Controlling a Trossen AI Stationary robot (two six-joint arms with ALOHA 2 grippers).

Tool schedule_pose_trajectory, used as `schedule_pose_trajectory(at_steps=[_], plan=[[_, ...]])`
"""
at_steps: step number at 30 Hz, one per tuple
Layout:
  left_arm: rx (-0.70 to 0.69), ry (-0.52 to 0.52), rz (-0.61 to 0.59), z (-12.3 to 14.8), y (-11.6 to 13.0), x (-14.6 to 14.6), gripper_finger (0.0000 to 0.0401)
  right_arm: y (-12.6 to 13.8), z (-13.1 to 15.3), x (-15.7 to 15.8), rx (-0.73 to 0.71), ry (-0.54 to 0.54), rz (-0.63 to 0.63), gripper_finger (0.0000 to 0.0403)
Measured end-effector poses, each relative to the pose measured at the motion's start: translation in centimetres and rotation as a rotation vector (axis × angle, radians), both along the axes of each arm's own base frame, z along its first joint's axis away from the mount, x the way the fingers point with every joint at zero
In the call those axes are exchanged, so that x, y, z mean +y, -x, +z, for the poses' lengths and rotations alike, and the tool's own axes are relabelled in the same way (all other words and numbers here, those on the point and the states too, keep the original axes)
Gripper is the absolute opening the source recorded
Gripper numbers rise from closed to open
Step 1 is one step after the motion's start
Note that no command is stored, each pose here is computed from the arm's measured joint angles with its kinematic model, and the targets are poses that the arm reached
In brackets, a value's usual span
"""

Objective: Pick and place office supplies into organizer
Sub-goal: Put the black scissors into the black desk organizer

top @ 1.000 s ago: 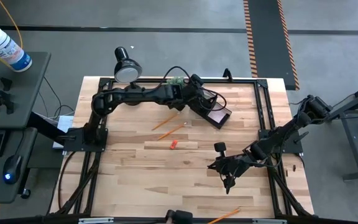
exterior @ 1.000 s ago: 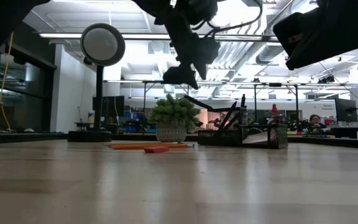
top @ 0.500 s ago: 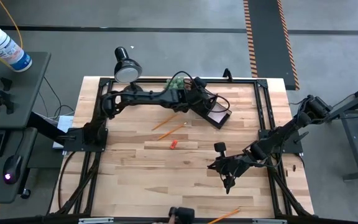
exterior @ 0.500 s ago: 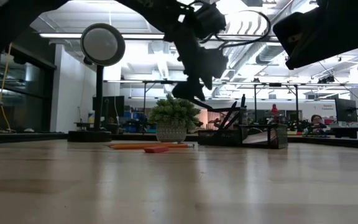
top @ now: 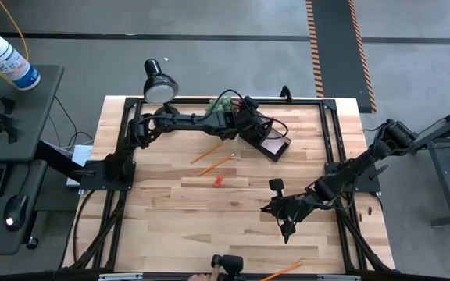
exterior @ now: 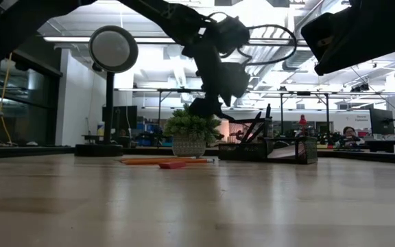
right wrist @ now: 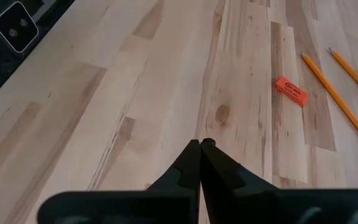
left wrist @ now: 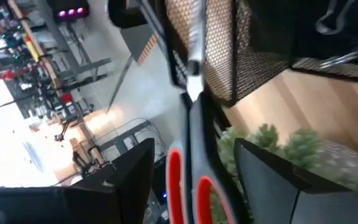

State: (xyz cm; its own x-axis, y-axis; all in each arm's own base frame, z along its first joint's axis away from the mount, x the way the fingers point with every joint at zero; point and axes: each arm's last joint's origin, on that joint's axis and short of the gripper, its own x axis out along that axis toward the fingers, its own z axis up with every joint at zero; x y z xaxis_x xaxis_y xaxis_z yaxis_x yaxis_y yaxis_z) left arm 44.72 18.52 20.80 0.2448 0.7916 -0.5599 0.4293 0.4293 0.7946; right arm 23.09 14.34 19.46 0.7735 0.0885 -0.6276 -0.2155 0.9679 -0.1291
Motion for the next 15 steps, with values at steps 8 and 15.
schedule_pose_trajectory(at_steps=[8, 15], plan=[[-0.039, -0.009, 0.004, 0.33, -0.06, 0.47, 0.0209, -0.04, 0.05, 0.02, -0.007, -0.002, -0.002, 0.0], [-0.044, 0.007, -0.007, 0.29, -0.02, 0.62, 0.0209, -0.08, 0.1, 0.04, -0.013, -0.006, -0.002, 0.0]])
